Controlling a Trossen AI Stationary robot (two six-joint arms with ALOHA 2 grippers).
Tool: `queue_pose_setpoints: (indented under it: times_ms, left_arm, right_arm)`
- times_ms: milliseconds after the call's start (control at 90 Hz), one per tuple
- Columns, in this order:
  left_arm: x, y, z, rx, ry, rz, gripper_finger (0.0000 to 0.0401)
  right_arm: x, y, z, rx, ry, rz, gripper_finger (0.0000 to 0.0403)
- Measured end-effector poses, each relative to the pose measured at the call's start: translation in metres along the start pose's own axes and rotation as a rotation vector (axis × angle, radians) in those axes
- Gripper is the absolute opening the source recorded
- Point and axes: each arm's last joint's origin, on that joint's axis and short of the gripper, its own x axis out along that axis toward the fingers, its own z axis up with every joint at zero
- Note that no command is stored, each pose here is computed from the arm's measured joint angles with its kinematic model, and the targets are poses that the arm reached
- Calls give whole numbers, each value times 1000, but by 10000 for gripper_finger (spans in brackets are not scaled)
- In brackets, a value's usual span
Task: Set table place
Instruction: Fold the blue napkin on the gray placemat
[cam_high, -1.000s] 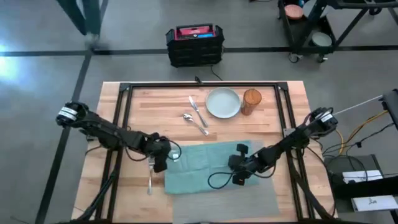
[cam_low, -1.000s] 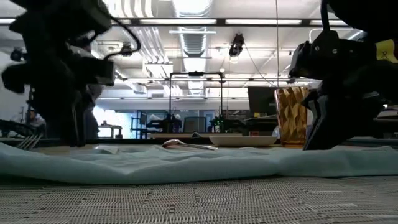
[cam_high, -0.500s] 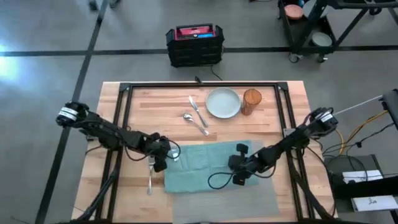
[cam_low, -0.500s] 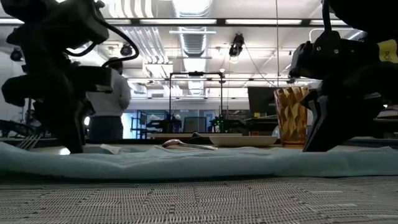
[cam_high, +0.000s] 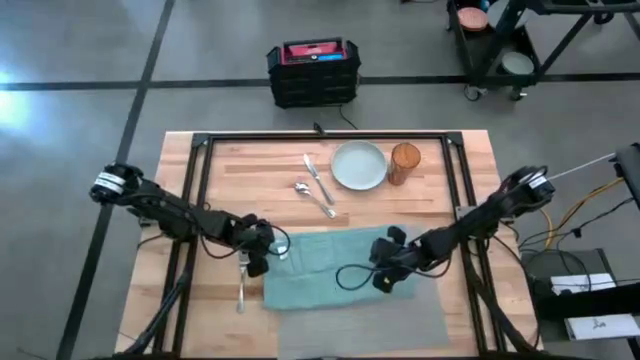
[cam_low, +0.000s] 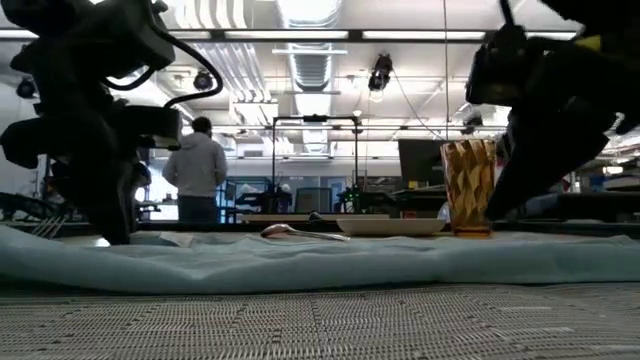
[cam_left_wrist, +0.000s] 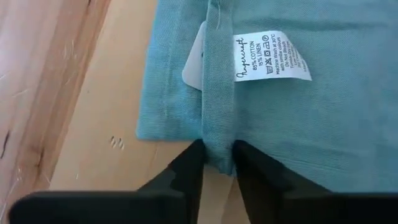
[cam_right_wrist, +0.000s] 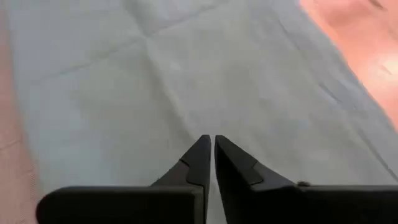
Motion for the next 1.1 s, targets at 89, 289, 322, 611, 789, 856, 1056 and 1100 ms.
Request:
queue_pose_setpoints:
  times_ms: [89,289,322,611,789,856,1056,1100]
  left_arm:
    - [0,0,0,0,1,-1,117]
    - [0,0,0,0,1,-1,146]
    - [0,0,0,0,1,-1,149]
    - [0,0,0,1,-1,-1,156]
    - [0,-1,0,32,1,-17,148]
    - [0,-1,0,33,3,-19,145]
    - [0,-1,0,33,4,-22,134]
    - [0,-1,0,33,4,-22,131]
  right_arm:
    - [-7,-1,2,6,-2,4,49]
    - [-24,-20,9,13,27,-67,109]
    - [-27,-25,9,18,43,-91,118]
    - [-36,-55,9,70,148,-245,162]
    - [-29,-54,4,34,199,-247,177]
    - [-28,-53,3,29,228,-220,180]
    - [-30,-52,3,-13,254,-183,181]
    - [-30,-53,3,-14,254,-184,181]
